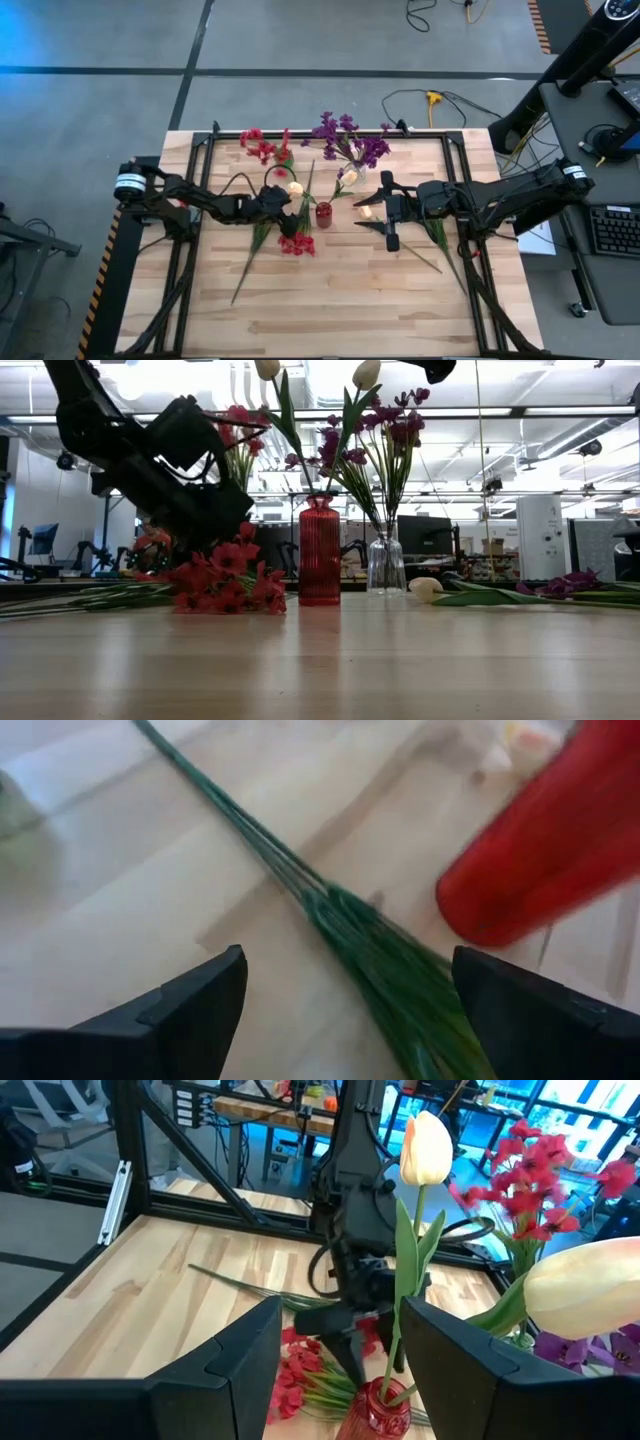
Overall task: Sort flowers into vase by color
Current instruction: Put the red flowers into the green vase
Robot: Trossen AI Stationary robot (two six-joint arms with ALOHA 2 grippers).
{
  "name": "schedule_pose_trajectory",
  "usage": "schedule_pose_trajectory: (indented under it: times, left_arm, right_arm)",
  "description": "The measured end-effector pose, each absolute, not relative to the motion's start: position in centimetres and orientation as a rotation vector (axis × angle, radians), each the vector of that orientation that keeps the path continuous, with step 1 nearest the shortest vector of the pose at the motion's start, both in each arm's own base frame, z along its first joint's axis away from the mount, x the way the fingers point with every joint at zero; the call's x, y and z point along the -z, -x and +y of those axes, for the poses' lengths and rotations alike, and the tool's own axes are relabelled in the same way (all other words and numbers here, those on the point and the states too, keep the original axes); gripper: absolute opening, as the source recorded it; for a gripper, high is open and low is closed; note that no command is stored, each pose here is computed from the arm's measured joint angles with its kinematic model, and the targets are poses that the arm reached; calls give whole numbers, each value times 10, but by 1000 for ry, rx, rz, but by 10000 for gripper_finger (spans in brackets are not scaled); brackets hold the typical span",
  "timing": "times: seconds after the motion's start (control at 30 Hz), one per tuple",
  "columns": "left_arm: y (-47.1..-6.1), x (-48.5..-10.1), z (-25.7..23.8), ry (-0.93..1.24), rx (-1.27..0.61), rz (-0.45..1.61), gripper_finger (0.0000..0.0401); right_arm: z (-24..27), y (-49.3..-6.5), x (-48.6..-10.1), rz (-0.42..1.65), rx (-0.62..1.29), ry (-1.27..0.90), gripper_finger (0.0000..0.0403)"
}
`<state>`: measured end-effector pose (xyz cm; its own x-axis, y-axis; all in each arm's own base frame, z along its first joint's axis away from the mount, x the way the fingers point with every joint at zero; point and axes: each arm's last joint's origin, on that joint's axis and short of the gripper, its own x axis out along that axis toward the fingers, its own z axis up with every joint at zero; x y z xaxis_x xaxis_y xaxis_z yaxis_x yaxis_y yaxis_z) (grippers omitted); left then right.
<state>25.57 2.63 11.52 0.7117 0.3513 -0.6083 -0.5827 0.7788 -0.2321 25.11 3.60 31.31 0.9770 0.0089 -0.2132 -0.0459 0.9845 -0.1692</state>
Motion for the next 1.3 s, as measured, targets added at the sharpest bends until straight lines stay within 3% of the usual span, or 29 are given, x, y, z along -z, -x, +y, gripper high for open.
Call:
schedule_pose_trajectory:
  times: [0.47,0.77,0.97,1.3]
  left_arm:
    - [-254,-150,3,350,-503,823,315]
    - [-245,-175,-7,353,-456,781,315]
    - [-227,-181,-19,375,-448,858,315]
    - [-210,-179,-57,258,-291,879,315]
  right_arm:
    - [36,-251,-313,215,-27,173,196]
    - [36,-251,-313,216,-27,166,196]
    - [36,-251,-313,216,-26,161,196]
    - [36,-250,-311,241,-22,135,196]
